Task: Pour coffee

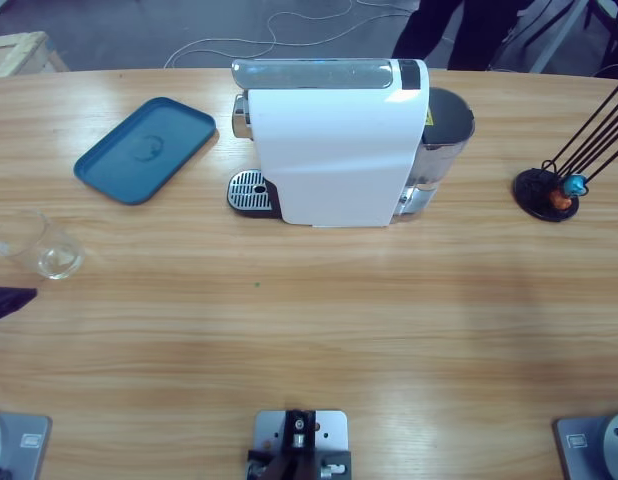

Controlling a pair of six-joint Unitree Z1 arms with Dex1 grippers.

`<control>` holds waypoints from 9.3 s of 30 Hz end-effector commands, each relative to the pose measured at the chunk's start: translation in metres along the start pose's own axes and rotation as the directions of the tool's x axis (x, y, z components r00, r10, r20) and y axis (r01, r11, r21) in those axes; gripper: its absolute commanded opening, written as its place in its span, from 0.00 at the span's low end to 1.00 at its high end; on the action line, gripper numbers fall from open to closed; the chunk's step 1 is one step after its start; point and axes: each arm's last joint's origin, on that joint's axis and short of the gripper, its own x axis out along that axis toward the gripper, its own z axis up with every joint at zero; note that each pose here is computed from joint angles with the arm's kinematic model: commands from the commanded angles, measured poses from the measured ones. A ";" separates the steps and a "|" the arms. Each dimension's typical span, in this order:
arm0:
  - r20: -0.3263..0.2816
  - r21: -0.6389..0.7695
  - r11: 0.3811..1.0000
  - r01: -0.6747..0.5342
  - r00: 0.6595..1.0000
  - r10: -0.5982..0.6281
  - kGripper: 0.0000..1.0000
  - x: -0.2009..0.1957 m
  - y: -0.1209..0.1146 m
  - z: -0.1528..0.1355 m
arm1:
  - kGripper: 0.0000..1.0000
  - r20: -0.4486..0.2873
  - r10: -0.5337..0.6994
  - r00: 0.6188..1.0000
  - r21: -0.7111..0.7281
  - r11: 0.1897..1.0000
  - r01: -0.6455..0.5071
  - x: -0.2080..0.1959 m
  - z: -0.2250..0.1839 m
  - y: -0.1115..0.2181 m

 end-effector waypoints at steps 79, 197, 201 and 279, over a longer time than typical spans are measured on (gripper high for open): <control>0.436 -0.593 0.637 0.492 0.862 -0.259 0.48 0.055 0.017 0.192 | 1.00 0.005 -0.123 0.992 0.152 0.981 0.121 -0.013 0.008 -0.008; 0.126 0.052 0.997 0.062 0.990 -0.068 0.99 0.026 -0.016 0.057 | 0.00 0.140 0.374 0.917 -0.359 0.882 -0.305 0.124 0.190 0.071; 0.118 0.052 0.997 0.060 0.991 -0.066 0.99 0.027 -0.016 0.054 | 0.00 0.092 0.431 0.898 -0.473 0.812 -0.342 0.155 0.230 0.087; 0.060 0.033 0.999 0.041 0.997 -0.043 0.99 0.035 -0.011 0.025 | 0.00 -0.169 0.244 0.955 -0.490 0.820 -0.296 0.279 0.252 0.117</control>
